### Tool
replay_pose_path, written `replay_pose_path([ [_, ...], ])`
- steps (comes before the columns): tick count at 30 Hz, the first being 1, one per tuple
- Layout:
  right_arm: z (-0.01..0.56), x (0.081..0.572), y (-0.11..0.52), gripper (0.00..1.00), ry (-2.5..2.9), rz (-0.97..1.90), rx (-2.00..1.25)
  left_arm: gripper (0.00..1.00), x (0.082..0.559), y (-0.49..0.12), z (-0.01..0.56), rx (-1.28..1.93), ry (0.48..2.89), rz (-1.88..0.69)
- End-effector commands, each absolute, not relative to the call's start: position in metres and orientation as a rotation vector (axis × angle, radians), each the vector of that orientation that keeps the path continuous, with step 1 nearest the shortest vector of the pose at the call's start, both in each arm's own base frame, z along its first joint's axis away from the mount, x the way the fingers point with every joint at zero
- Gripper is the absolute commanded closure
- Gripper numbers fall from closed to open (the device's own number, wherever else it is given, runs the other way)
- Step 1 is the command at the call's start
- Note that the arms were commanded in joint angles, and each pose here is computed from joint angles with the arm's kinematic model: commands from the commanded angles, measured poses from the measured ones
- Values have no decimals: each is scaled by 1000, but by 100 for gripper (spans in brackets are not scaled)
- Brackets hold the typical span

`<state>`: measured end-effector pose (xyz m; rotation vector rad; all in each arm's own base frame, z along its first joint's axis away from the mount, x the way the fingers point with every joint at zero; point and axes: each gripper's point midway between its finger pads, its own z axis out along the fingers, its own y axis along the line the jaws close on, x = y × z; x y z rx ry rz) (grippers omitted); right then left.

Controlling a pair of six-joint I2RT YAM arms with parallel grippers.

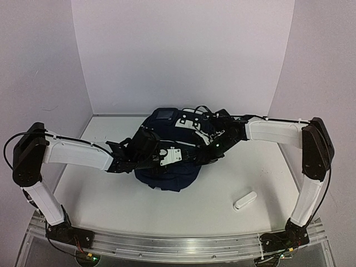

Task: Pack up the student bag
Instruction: Zip the student bag at the center of the board.

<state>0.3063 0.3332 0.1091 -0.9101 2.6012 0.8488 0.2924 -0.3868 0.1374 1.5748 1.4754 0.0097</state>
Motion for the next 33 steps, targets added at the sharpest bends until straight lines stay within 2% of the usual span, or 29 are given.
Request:
replay_pose_path([
  [1,113,331,285,100,2616,668,-858,100,297,-359,162,1491,1506,47],
  [20,83,434,224,100,2650,448,-669,100,273,-331,146,1498,1596,1],
  [33,77,456,182,100,2683,347,-520,100,285,-310,142,1442,1633,68],
])
